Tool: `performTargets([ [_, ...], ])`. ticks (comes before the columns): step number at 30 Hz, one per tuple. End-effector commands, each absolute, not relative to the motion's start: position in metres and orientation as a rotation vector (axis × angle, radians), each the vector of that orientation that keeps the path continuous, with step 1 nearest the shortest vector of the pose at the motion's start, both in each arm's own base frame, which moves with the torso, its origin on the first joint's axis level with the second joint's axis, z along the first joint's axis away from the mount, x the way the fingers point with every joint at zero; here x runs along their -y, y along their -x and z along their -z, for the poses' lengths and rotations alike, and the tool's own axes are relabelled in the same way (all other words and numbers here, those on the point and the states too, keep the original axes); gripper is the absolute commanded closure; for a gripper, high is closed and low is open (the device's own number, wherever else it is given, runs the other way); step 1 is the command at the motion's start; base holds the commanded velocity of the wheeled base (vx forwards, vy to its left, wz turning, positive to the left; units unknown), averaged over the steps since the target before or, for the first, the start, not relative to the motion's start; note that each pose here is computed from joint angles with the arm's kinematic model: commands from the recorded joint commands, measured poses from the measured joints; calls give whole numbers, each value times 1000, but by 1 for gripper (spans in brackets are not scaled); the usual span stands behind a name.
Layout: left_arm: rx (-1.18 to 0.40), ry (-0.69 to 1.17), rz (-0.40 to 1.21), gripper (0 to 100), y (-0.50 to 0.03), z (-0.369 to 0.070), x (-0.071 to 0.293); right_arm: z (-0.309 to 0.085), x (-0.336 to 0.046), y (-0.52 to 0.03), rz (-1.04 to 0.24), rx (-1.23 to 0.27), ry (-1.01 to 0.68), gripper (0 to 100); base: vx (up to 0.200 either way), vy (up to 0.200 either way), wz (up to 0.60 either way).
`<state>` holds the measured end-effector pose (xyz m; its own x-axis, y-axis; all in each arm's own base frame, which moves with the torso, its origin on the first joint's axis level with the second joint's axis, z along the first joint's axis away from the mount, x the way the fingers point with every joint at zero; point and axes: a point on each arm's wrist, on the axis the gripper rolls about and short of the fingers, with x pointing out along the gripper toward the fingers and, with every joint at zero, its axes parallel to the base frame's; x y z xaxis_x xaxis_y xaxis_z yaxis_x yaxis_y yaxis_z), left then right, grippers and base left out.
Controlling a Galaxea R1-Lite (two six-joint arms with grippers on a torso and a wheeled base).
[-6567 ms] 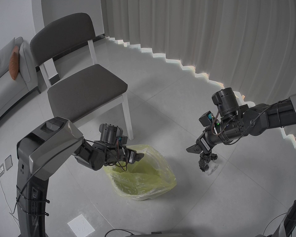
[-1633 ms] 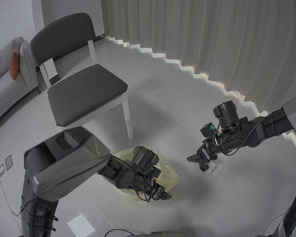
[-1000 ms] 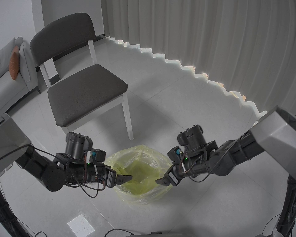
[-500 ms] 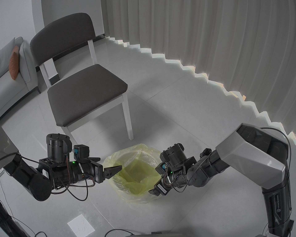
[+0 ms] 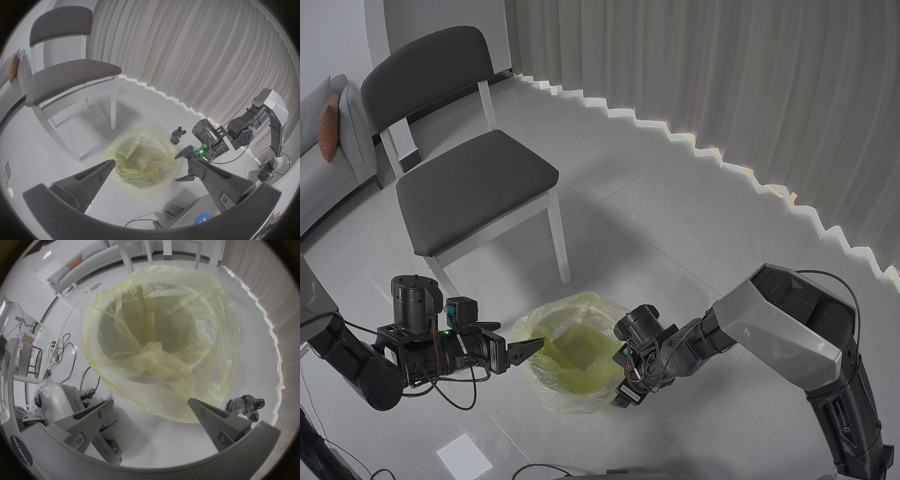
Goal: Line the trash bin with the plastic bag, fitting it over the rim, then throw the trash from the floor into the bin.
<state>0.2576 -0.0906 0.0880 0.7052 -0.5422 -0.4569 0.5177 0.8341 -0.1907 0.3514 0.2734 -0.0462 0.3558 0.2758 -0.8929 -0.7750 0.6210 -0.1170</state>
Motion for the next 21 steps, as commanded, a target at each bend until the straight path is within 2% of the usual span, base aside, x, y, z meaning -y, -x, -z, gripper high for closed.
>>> performTargets([
  [1, -537, 49, 594, 0, -266, -82, 94, 52, -282, -362, -745, -1024, 634, 0, 0, 0, 0],
  [12, -581, 149, 776, 0, -319, -60, 135, 50, -287, -368, -748, -1067, 649, 0, 0, 0, 0],
  [21, -657, 134, 786, 0, -383, -9, 169, 46, -279, -357, -746, -1085, 653, 0, 0, 0, 0],
])
